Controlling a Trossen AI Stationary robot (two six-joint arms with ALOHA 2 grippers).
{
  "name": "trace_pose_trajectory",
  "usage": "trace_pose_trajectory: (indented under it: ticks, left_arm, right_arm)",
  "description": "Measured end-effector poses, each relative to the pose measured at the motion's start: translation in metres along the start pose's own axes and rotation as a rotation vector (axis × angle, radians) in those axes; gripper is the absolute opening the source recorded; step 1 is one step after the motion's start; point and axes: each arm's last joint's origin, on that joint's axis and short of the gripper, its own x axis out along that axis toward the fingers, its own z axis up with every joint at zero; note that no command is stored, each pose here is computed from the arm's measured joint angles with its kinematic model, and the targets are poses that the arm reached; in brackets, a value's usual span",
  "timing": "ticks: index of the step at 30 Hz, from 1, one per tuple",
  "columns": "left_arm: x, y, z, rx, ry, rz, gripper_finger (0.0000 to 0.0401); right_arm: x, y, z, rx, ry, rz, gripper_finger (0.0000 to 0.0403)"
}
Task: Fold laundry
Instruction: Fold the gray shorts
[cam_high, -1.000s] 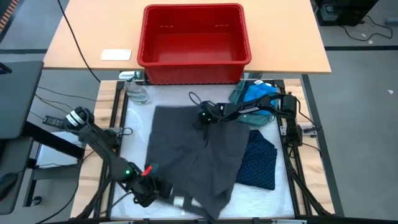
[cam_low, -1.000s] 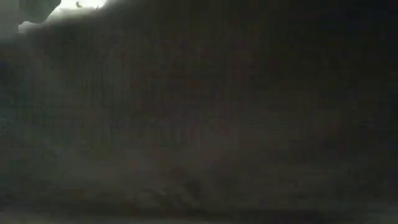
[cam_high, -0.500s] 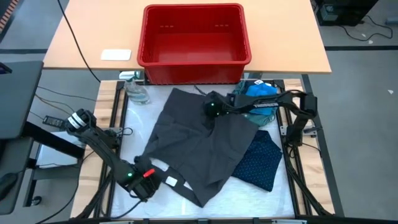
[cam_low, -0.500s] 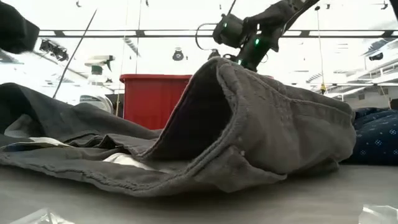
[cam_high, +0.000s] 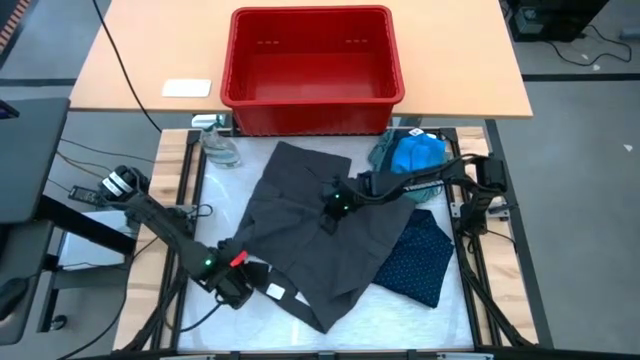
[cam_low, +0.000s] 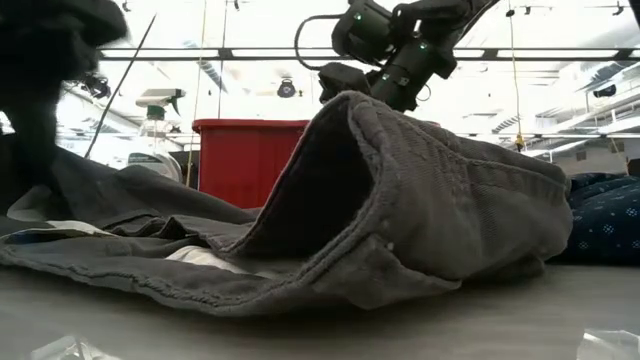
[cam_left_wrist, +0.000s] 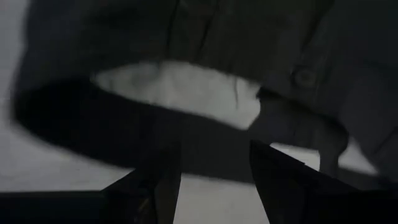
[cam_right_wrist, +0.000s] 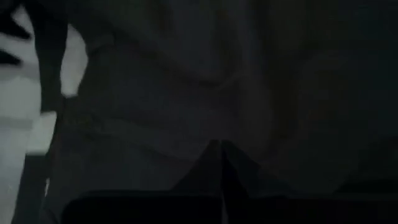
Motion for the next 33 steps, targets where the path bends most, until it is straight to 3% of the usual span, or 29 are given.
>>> trace_pose_trajectory:
  ticks: [3,7,9,12,18,27,33]
  left_arm:
    - [0.008,0.003,0.006,-0.029,-0.005,0.025,0.0192]
    - [0.015,0.014,0.019,-0.029,-0.033,0.167,0.0192]
    - [0.021,0.016,0.024,-0.043,-0.040,0.186,0.0192]
    - [0.026,0.014,0.029,-0.057,-0.031,0.176,0.0192]
    - [0.032,-0.006,0.038,-0.034,0.004,0.045,0.0192]
    - [0.036,0.001,0.057,-0.078,-0.067,0.171,0.0192]
    - [0.030,-0.006,0.051,-0.111,0.089,0.181,0.0192]
  right_arm:
    - [0.001,0.008,-0.004,0.042,-0.021,-0.028,0.0003]
    - [0.002,0.015,-0.008,0.032,-0.022,-0.018,0.0003]
    - [0.002,0.017,-0.009,0.007,-0.019,-0.014,0.0003]
    - [0.002,0.017,-0.009,-0.012,-0.015,-0.013,0.0005]
    - [0.002,0.018,-0.009,-0.015,-0.014,-0.009,0.0005]
    - [0.002,0.018,-0.009,-0.041,-0.003,0.008,0.0006]
    - [0.002,0.017,-0.011,-0.040,0.010,0.000,0.0007]
